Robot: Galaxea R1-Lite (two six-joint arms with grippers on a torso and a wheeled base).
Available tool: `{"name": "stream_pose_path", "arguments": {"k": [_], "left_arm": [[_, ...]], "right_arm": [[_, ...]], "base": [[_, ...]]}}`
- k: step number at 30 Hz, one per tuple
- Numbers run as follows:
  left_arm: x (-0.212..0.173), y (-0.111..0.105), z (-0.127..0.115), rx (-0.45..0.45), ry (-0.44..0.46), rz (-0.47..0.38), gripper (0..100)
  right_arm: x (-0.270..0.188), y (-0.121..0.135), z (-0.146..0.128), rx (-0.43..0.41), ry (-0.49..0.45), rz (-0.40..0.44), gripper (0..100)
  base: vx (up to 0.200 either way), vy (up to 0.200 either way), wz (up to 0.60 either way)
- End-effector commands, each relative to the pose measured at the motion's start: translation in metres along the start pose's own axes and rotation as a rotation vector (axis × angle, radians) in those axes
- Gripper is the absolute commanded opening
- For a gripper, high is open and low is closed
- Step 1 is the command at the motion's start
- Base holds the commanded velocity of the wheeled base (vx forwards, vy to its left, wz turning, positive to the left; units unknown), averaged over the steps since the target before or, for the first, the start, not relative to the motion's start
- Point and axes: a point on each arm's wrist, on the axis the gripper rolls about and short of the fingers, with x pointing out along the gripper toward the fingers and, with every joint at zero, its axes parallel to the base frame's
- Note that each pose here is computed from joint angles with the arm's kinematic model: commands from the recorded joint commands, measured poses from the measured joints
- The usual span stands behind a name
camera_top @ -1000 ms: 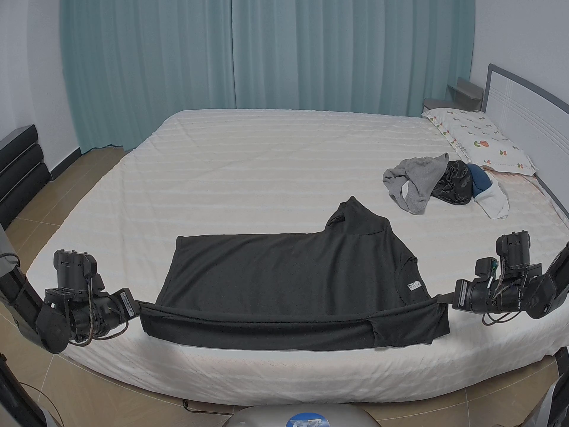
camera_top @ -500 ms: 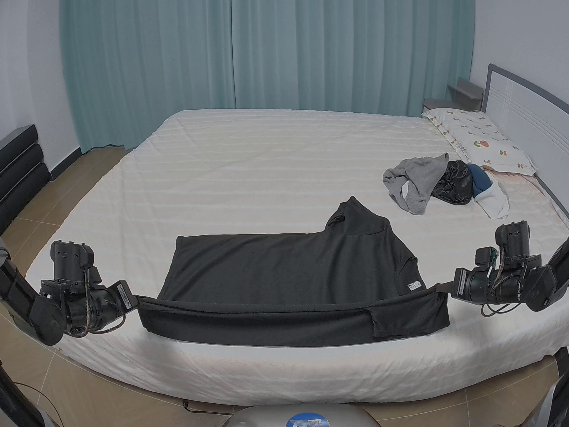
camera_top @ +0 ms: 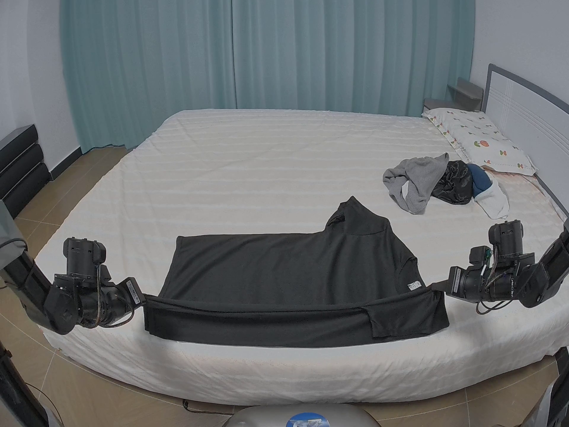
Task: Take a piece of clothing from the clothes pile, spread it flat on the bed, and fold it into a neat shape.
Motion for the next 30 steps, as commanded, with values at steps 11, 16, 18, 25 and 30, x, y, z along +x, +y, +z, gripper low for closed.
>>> {"name": "stream_pose_path", "arguments": {"k": [11,16,18,25,30], "left_arm": [[0.072,0.002,0.008,-0.057,0.056,0.036,0],[0.082,0.001,0.011,-0.099,0.049,0.033,100],[0.084,0.001,0.011,-0.104,0.050,0.034,100],[0.087,-0.002,0.010,-0.123,0.053,0.029,100],[0.072,-0.003,0.017,-0.143,0.024,0.018,100]], "right_arm": [[0.062,-0.005,0.009,-0.003,0.064,-0.036,0],[0.074,-0.009,0.009,0.001,0.070,-0.045,100],[0.076,-0.010,0.009,0.004,0.072,-0.045,100],[0.067,-0.003,0.020,0.135,0.025,-0.017,100],[0.051,-0.001,0.025,0.212,-0.007,-0.008,100]], "base": [[0.000,0.000,0.00],[0.000,0.000,0.00],[0.000,0.000,0.00],[0.000,0.000,0.00],[0.000,0.000,0.00]]}}
